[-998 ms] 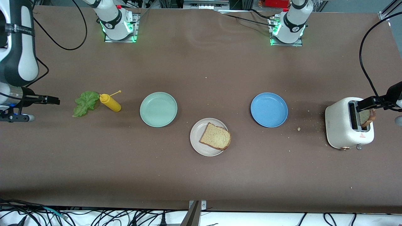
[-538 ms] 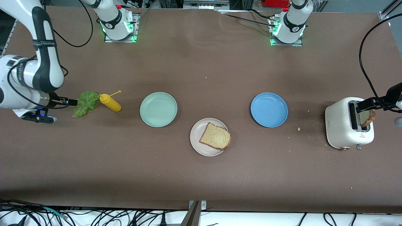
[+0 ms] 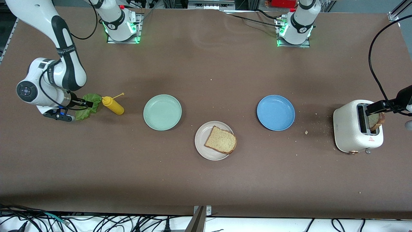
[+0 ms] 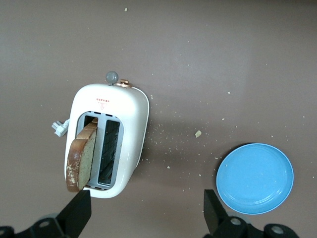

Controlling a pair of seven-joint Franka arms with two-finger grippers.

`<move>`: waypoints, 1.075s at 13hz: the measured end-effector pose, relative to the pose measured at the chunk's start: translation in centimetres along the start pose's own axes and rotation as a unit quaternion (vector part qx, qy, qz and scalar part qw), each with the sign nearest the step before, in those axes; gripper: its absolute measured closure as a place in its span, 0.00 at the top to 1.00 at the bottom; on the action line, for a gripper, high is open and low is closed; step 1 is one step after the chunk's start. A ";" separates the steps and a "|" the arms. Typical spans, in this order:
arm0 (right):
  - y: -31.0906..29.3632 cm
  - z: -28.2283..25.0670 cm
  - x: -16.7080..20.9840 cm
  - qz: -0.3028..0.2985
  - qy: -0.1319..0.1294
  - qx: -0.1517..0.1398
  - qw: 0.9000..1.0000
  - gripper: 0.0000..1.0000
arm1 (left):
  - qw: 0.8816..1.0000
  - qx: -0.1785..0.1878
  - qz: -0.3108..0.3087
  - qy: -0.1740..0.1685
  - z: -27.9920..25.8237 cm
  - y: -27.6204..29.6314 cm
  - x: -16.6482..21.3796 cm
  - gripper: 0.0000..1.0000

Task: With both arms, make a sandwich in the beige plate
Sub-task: 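Reach the right gripper down and grasp the green lettuce leaf, then lift the lettuce leaf with the right gripper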

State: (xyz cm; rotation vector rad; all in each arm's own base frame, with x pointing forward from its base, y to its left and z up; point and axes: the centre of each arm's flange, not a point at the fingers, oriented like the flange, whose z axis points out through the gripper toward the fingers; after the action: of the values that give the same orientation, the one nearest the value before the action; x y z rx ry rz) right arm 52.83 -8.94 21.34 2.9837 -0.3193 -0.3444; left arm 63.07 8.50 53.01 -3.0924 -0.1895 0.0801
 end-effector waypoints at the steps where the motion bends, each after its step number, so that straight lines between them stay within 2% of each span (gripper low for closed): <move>1: 0.0 1.1 -0.3 0.001 0.007 -0.002 1.000 0.97 | 1.000 0.000 0.000 -0.001 0.1 0.0 0.0 1.00; 5: 0.0 3.8 -0.8 0.001 0.007 -0.010 1.000 0.96 | 1.000 0.002 0.000 0.003 0.5 0.0 0.3 1.00; 6: -0.1 4.0 -0.8 0.000 0.005 -0.011 1.000 0.91 | 1.000 0.002 0.000 0.002 0.6 0.0 0.4 1.00; 8: -0.2 4.0 -0.8 0.000 0.005 -0.011 1.000 0.64 | 1.000 0.003 0.000 0.001 0.8 0.1 0.4 1.00; 12: -0.4 3.9 -0.8 -0.001 0.006 -0.010 1.000 0.20 | 1.000 0.003 0.000 0.001 0.8 0.1 0.4 1.00; 14: -0.6 3.7 -0.7 -0.003 0.008 -0.009 1.000 0.08 | 1.000 0.003 0.000 0.001 0.8 0.1 0.4 1.00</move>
State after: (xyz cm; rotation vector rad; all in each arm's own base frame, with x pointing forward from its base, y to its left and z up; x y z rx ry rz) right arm 51.39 -8.54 17.87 2.9684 -0.3033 -0.3209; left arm 63.47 8.52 52.16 -3.0867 -0.1897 0.0775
